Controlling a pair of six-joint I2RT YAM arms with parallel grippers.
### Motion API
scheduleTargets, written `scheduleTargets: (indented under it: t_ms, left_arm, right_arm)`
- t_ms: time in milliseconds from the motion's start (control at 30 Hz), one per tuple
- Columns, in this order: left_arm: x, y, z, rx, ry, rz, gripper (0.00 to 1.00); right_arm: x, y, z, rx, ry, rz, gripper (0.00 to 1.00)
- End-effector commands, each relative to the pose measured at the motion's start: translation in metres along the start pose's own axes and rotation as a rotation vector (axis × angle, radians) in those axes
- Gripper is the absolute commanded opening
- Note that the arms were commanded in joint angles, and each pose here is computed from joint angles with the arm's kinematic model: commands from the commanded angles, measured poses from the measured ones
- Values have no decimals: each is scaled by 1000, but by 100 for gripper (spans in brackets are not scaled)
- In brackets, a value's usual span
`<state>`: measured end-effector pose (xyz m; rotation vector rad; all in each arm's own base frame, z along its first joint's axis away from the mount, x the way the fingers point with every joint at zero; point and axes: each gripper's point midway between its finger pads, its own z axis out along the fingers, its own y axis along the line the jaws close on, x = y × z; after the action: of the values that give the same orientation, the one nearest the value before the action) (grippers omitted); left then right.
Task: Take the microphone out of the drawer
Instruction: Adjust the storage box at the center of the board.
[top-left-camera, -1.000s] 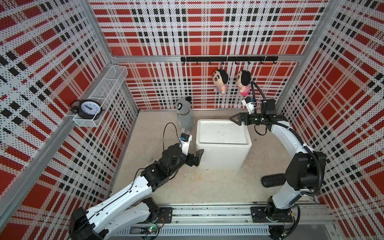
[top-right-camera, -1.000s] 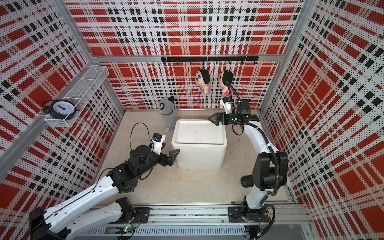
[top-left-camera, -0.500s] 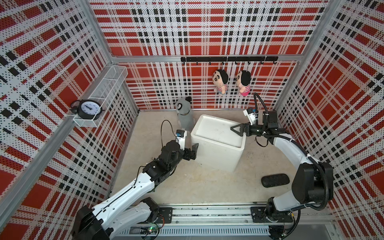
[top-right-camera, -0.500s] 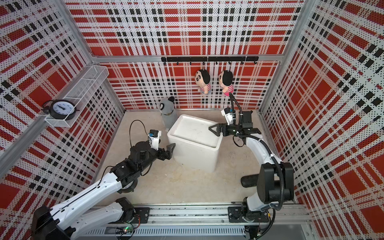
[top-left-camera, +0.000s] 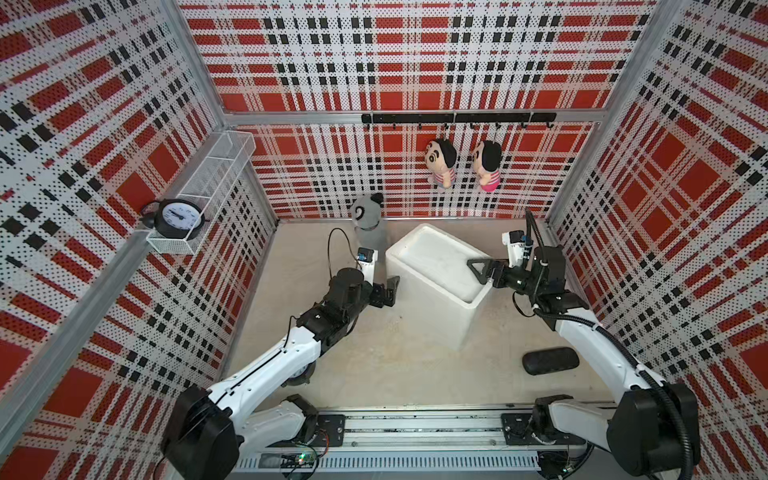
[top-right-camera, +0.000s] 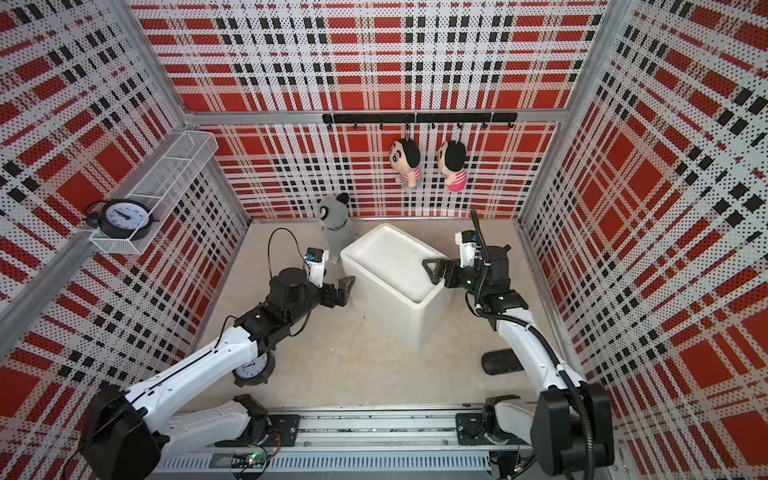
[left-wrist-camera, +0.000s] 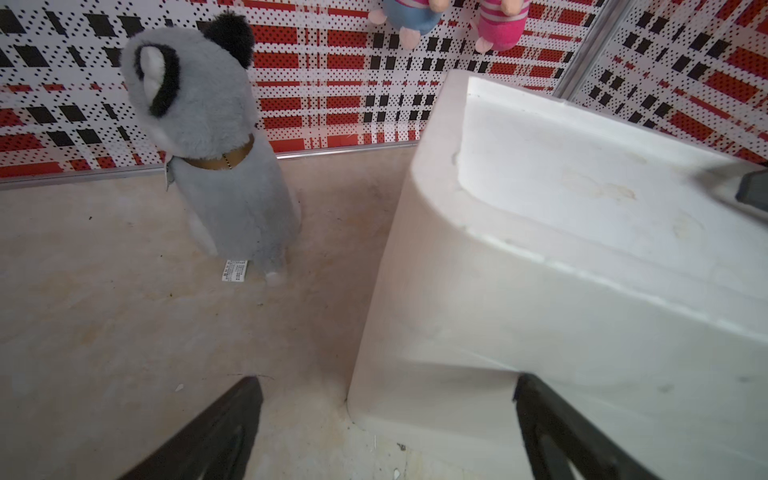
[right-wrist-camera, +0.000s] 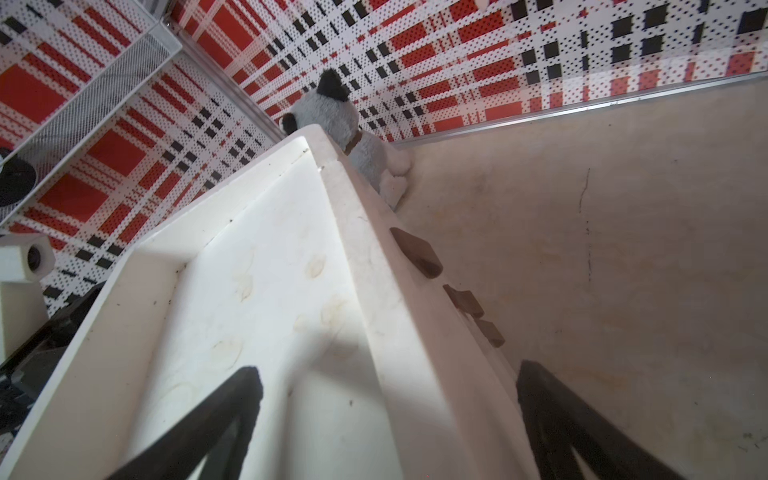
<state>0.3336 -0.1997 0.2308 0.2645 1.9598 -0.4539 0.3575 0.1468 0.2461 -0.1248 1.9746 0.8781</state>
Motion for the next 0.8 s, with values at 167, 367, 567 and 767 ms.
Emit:
scheduleTargets:
  t_ms: [167,367,567,767]
  left_arm:
    - [-58,-21,14,80,-162,-18,98]
    - [-63,-25,26,98,-169,-31,98]
    - [-67,-30,32,136,-180,-38,98]
    - [-77,-26,30,142,-195,-50,98]
  right_arm:
    - [34,68,-2,-35,-14,171,100]
    - [49,94,-1,-16,-86,228,100]
    - [70,128,2,9,-119,166,100]
    - [81,152,10,-29,-79,148,100]
